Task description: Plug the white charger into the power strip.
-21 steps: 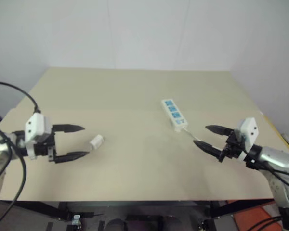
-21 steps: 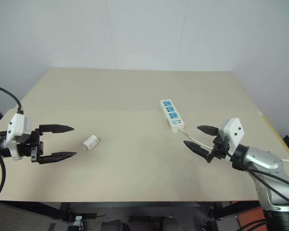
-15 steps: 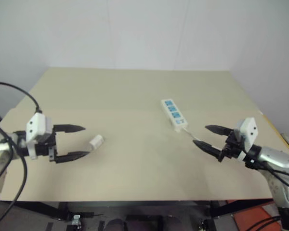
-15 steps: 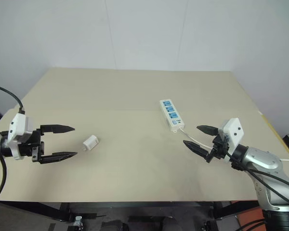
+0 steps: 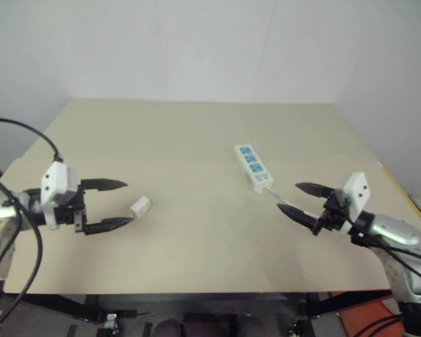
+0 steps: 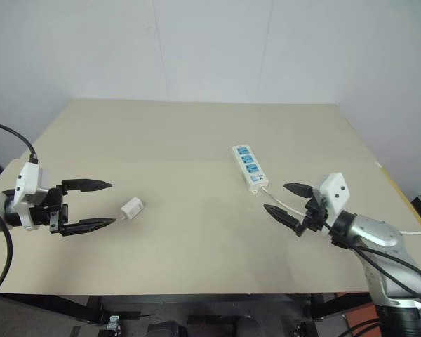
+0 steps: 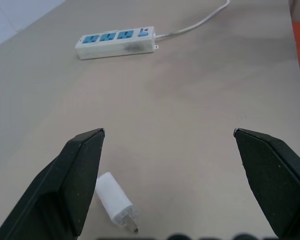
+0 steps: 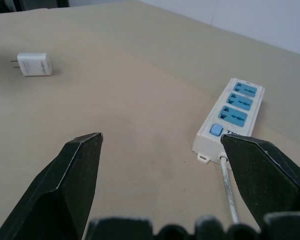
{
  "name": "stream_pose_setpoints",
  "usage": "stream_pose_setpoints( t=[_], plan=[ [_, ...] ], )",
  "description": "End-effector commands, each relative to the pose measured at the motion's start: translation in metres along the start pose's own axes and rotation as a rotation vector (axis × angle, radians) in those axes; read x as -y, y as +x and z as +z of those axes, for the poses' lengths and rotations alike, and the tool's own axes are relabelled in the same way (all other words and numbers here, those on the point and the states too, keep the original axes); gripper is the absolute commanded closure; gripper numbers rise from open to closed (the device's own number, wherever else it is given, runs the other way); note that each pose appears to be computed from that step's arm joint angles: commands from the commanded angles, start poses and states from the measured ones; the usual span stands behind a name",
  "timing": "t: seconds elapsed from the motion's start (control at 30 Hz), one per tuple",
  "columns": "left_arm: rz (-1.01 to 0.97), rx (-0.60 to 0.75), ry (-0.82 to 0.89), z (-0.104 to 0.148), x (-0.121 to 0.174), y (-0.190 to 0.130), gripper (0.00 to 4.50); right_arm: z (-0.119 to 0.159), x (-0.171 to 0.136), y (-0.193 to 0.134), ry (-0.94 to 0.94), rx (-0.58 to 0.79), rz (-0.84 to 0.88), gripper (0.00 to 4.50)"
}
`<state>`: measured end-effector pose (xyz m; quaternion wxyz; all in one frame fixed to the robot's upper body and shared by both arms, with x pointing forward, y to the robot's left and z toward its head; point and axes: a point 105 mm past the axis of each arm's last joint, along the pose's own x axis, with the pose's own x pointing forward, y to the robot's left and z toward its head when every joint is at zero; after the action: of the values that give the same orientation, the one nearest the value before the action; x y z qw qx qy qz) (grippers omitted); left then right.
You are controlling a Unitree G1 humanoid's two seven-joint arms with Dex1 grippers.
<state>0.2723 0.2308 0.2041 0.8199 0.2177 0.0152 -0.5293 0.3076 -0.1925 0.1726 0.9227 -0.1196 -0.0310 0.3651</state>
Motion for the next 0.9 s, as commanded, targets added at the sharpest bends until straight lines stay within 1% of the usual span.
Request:
stream_pose_setpoints(
  t=[0.03, 0.1, 0.17, 0.27, 0.33, 0.47, 0.6, 0.8, 0.9],
  plan=[
    [-0.012, 0.027, 0.047, 0.013, -0.001, 0.004, 0.0, -0.001, 0.013, 0.022, -0.057, 0.017, -0.111, 0.05],
    [-0.015, 0.027, 0.046, 0.013, -0.001, 0.005, 0.0, -0.005, 0.018, 0.034, -0.056, 0.015, -0.158, 0.05],
    [-0.021, 0.034, 0.047, 0.014, -0.002, 0.007, 0.0, -0.009, 0.027, 0.055, 0.004, 0.032, -0.245, 0.05],
    [-0.028, 0.041, 0.048, 0.015, -0.002, 0.01, 0.0, -0.013, 0.032, 0.079, 0.061, 0.052, -0.311, 0.05],
    [-0.029, 0.041, 0.049, 0.015, -0.002, 0.01, 0.0, -0.021, 0.038, 0.091, 0.091, 0.046, -0.373, 0.05],
    [-0.03, 0.044, 0.047, 0.016, -0.001, 0.011, 0.0, -0.037, 0.057, 0.105, 0.159, 0.027, -0.508, 0.05],
    [-0.03, 0.044, 0.045, 0.016, 0.0, 0.011, 0.0, -0.045, 0.061, 0.117, 0.172, 0.027, -0.536, 0.05],
    [-0.027, 0.042, 0.048, 0.018, 0.0, 0.011, 0.0, -0.05, 0.053, 0.134, 0.211, 0.036, -0.498, 0.05],
    [-0.025, 0.04, 0.05, 0.019, 0.0, 0.01, 0.0, -0.049, 0.048, 0.141, 0.226, 0.05, -0.467, 0.05]
  ],
)
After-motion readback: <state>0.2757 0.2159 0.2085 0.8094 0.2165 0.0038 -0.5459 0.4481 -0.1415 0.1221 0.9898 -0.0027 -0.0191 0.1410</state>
